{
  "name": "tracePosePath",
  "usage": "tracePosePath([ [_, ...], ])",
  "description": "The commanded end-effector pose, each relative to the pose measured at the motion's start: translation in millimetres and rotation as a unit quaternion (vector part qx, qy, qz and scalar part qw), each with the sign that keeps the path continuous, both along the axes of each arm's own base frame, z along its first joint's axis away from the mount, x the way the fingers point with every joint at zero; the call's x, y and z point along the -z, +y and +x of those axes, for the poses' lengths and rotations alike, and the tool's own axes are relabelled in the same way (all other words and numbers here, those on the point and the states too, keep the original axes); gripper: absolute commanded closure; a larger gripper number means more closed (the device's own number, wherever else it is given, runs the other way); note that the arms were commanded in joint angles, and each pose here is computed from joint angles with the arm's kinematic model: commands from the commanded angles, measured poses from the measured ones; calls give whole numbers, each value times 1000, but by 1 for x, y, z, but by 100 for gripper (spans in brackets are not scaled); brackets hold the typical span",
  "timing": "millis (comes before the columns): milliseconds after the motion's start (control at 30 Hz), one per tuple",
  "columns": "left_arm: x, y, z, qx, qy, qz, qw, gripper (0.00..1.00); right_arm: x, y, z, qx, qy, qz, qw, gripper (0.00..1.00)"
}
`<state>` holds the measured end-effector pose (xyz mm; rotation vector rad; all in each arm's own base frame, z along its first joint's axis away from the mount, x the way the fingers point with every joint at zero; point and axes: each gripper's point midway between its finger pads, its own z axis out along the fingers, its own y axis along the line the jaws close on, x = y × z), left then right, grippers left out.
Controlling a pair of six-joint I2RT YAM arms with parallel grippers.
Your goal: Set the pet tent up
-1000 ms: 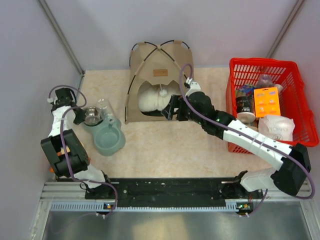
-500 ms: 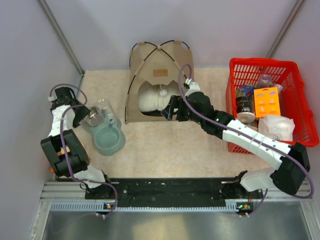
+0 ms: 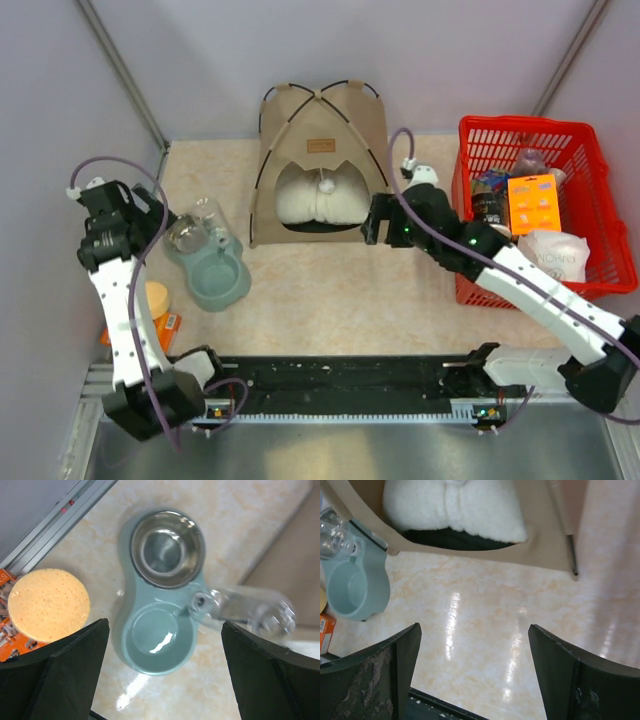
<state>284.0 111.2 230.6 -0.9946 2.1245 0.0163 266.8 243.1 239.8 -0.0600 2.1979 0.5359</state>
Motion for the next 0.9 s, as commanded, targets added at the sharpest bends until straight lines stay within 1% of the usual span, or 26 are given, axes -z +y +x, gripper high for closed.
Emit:
tracePosePath([
  [0,-37,-39,-36,29,-58,-26,998,1,-60,-67,-6,67,-58,-39,995,12],
  [67,-39,-52,-46,35,-54,-34,997,1,-75,-90,-11,92,-70,-61,991,12],
  [133,-44,-72,-49,61,-74,-67,993,2,-95,-109,-17,114,-85,-71,987,11],
  [200,-51,-89,-54,79,-103,-98,987,1,-112,-121,-22,127,-95,-75,985,11],
  [300,-74,-109,-70,103,-150,-109,977,1,-135,-137,-30,146,-110,-72,981,11],
  [400,-100,-141,-88,187,-166,-109,962,1,-147,-143,-38,149,-119,-56,980,10],
  [467,-119,-158,-102,238,-174,-103,950,1,-150,-136,-42,121,-132,-39,983,9],
  [633,-171,-181,-130,325,-215,-65,919,1,-157,-125,-57,70,-139,-3,988,9],
  [733,-185,-182,-144,341,-225,-41,912,1,-168,-127,-66,58,-150,18,987,8],
  [867,-194,-184,-162,358,-234,-24,904,1,-177,-138,-74,85,-157,49,983,5],
])
